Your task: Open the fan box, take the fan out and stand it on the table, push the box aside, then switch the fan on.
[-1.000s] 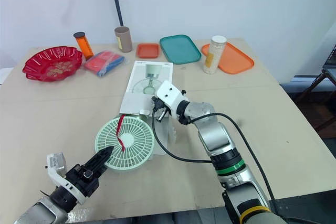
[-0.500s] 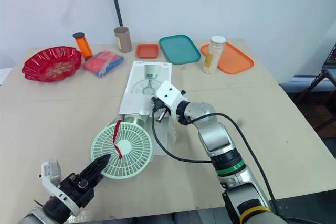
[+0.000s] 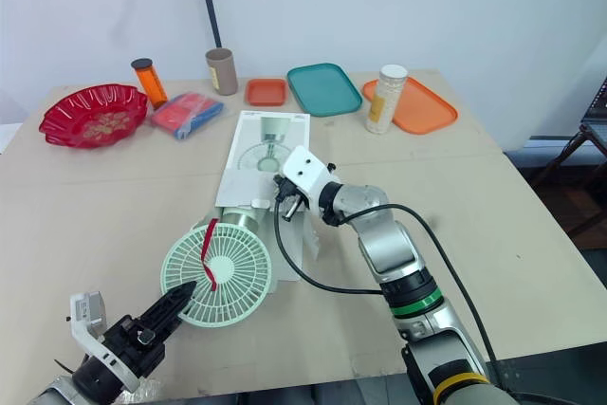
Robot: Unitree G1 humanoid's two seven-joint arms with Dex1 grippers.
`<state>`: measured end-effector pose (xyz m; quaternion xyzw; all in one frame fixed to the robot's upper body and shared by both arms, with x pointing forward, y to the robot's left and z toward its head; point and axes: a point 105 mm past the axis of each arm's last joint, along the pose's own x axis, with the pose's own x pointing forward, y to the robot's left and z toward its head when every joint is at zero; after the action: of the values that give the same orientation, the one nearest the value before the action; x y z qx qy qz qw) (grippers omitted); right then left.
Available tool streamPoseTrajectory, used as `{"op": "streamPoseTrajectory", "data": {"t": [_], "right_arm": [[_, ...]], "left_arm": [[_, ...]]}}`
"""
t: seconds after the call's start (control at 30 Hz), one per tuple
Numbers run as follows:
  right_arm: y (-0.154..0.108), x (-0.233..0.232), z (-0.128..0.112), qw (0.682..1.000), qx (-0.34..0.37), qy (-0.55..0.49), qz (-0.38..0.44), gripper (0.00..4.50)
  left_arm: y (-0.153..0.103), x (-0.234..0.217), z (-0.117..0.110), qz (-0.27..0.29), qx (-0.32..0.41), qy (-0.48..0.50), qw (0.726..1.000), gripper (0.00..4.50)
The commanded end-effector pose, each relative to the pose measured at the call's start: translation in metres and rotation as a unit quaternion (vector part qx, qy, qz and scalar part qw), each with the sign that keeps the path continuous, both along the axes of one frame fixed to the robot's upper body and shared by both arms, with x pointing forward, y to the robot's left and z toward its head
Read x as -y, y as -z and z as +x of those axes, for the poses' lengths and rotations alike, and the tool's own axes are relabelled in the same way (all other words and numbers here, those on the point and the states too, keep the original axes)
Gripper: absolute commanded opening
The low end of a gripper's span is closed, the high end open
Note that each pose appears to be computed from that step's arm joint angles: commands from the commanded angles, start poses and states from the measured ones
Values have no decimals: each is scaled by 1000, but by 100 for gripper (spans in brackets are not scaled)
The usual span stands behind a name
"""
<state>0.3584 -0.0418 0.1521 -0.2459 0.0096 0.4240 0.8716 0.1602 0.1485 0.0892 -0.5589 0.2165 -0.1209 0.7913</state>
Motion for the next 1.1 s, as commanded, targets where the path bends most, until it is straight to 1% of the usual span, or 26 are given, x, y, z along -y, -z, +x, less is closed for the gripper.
{"op": "streamPoseTrajectory", "data": {"t": [0.03,0.07,0.1,0.13,0.17,0.37,0.57,0.73,0.83,0.93,1.03,1.1], "right_arm": [[22,6,0,999,-39,13,-21,0],[23,6,0,999,-39,13,-21,0],[23,6,0,999,-39,13,-21,0],[23,6,0,999,-39,13,-21,0],[23,6,0,999,-39,13,-21,0],[23,6,0,999,-38,12,-20,0],[23,5,-1,999,-40,10,-21,0],[25,5,-1,999,-41,8,-22,0],[27,6,-1,999,-40,7,-25,0],[28,5,-1,999,-40,5,-26,0],[29,5,-1,999,-40,4,-26,0],[29,4,-2,999,-40,3,-25,0]], "left_arm": [[40,-18,-12,48,-90,-27,994,314],[41,-18,-12,48,-91,-27,994,363],[41,-19,-12,49,-91,-28,994,392],[41,-19,-12,49,-90,-29,994,435],[42,-20,-12,49,-90,-30,994,447],[36,-25,-12,47,-77,-38,995,447],[18,-31,-11,21,-47,-49,997,447],[5,-46,-14,11,-23,-58,998,447],[-8,-54,-12,13,4,-59,998,447],[-20,-51,-13,12,26,-43,999,447],[-24,-45,-17,21,27,-26,999,447],[-27,-53,-19,35,31,-31,998,447]]}}
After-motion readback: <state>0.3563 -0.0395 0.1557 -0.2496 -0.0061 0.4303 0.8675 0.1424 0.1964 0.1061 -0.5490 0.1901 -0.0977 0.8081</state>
